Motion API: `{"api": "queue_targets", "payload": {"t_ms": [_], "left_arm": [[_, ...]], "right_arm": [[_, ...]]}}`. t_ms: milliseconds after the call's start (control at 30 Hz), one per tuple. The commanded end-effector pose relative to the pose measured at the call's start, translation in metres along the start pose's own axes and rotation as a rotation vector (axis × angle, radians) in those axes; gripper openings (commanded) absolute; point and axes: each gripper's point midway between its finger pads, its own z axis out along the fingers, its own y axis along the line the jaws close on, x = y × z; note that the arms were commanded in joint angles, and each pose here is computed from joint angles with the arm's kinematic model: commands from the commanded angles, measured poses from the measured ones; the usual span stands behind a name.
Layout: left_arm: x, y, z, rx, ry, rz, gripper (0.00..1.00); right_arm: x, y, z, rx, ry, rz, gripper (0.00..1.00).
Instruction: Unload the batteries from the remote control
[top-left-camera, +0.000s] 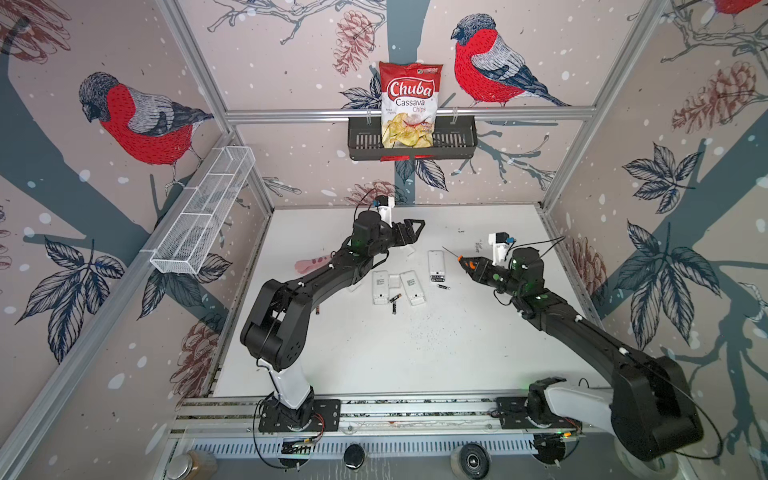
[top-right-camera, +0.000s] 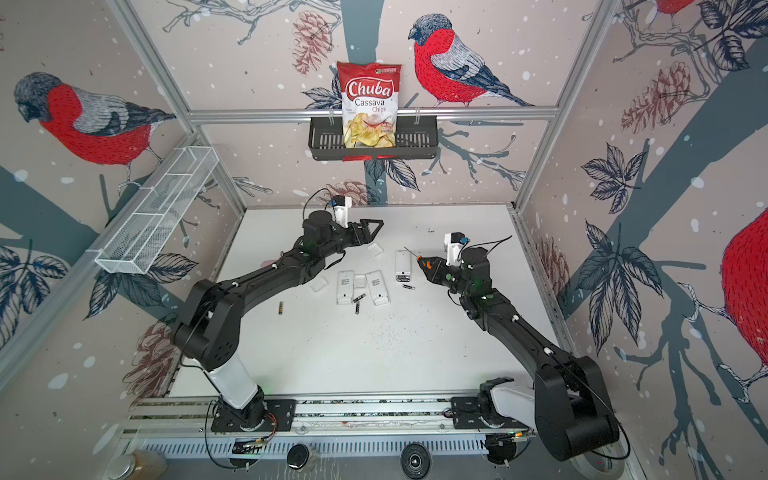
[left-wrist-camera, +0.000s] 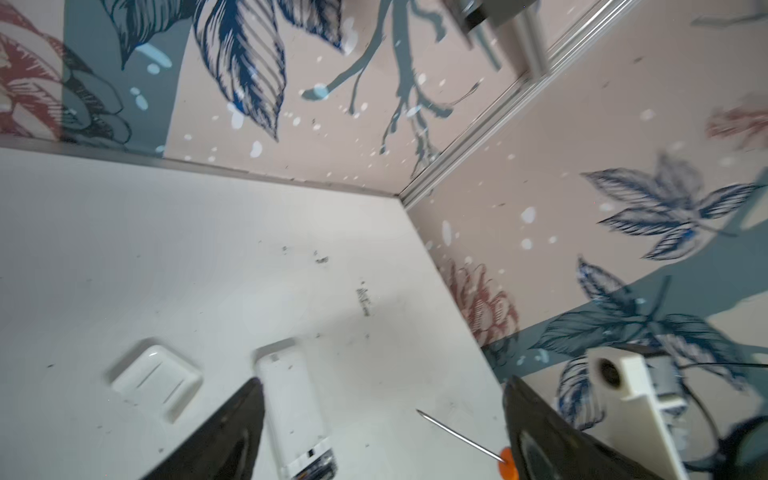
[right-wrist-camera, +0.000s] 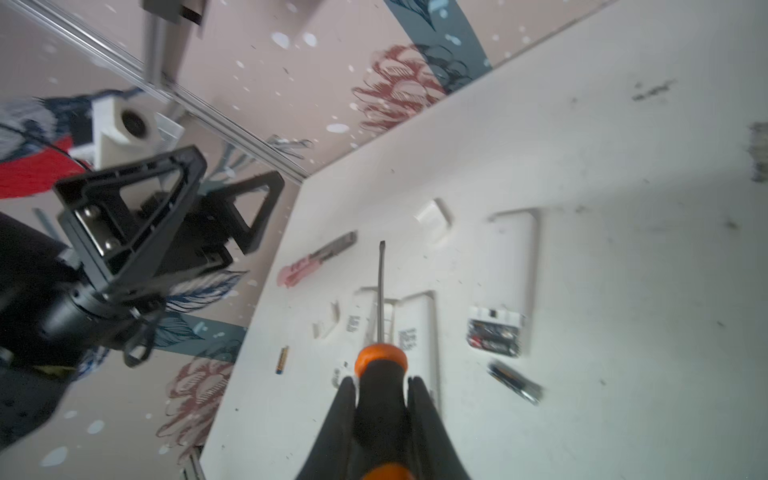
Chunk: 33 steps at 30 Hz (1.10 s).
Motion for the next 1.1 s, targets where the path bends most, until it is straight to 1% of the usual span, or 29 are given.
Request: {"api": "queue_targets", "payload": {"t_ms": [0, 133, 267, 433, 667, 800, 1067], "left_arm": [[0.046, 0.024, 0.014, -0.086, 0.242, 0.054, 0.84], [0.061, 0.025, 0.037, -0.108, 0.31, 0.106, 0.8], [0.086, 0.029, 0.059, -0.133, 0.379, 0.152, 0.77], [0.111, 0.036, 0.08, -0.173, 0.443, 0.209, 0.74], [0.128, 0.043, 0.096, -0.221, 0.492, 0.26, 0.6], [0.14, 0.048, 0.106, -0.253, 0.523, 0.307, 0.57], [0.149, 0.053, 0.119, -0.258, 0.544, 0.316, 0.48]], "right_arm": [[0.039, -0.023, -0.004, 0.083, 0.147, -0.005, 0.01], [0.057, -0.034, -0.006, 0.107, 0.187, -0.001, 0.01], [0.071, -0.042, -0.005, 0.138, 0.237, -0.011, 0.0], [0.08, -0.051, -0.005, 0.166, 0.256, -0.009, 0.0], [0.086, -0.055, -0.005, 0.188, 0.263, -0.025, 0.0], [0.087, -0.056, -0.004, 0.2, 0.265, -0.032, 0.0], [0.088, -0.057, 0.0, 0.231, 0.259, -0.047, 0.0]]}}
